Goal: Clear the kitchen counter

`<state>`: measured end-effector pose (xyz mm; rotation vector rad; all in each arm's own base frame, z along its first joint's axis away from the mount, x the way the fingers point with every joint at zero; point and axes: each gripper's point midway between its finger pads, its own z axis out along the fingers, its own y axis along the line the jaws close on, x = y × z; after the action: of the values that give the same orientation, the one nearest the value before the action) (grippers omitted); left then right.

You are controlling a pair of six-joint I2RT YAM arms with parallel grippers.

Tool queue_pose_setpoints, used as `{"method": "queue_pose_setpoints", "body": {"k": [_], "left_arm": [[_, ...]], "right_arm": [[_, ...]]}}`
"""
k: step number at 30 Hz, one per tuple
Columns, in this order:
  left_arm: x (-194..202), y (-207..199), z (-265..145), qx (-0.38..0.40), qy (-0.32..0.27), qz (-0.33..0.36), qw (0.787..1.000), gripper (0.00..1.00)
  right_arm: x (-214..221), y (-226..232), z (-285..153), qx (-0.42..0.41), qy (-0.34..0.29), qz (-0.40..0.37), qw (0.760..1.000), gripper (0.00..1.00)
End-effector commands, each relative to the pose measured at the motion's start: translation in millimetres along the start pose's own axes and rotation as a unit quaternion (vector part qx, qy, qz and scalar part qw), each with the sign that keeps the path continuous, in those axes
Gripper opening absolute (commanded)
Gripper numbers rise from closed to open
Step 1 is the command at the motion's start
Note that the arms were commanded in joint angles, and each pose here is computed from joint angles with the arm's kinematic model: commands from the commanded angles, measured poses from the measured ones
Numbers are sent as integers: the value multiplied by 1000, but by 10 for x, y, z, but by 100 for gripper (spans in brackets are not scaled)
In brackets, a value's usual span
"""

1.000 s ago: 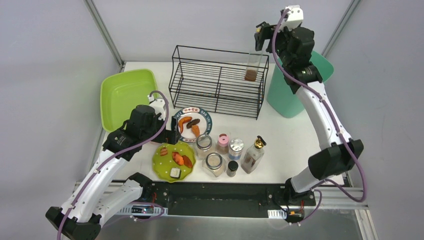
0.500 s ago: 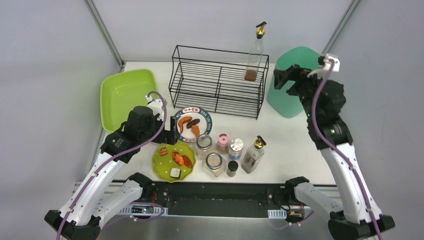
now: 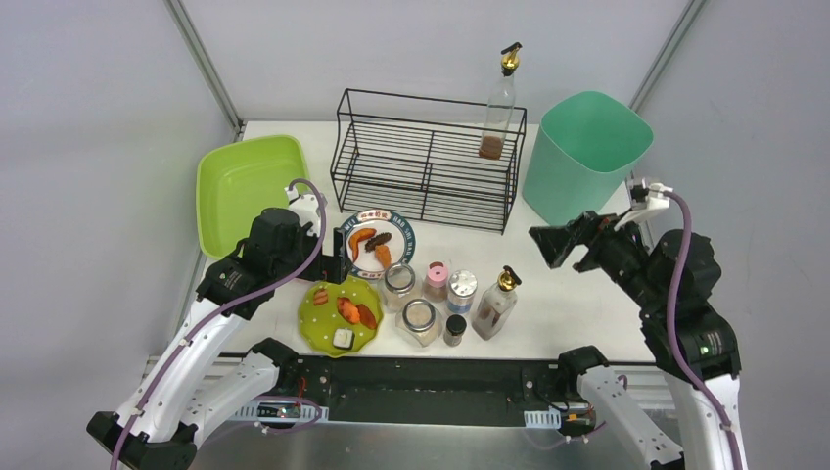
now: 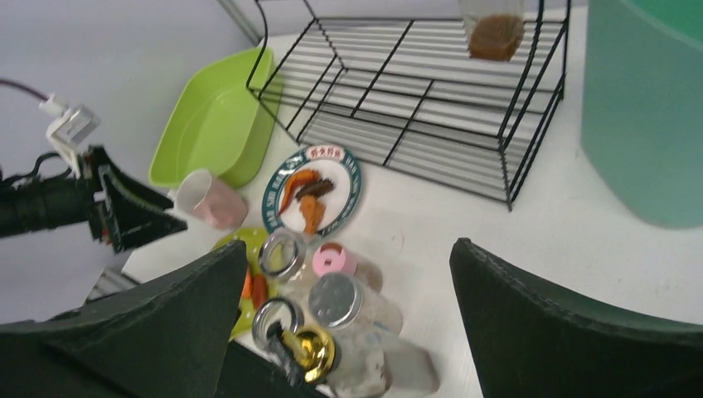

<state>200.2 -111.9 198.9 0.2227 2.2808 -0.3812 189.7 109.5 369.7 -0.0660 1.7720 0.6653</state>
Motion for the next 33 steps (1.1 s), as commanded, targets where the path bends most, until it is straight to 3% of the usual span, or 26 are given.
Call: {"method": "queue_pose_setpoints", "body": {"k": [1,12,33], "left_arm": [[-1,-26,2,6,-5,-4,1000,100],[12,-39,11,10,-1,-4,1000,100],[42,-45,72,9,15,-3,1000,100]], "right_arm": [[414,178,-330,-48,77,26,996,96],[988,135,-447,-68,145,54,986,93],[1209,167,-343,-119,158,30,980,89]]}}
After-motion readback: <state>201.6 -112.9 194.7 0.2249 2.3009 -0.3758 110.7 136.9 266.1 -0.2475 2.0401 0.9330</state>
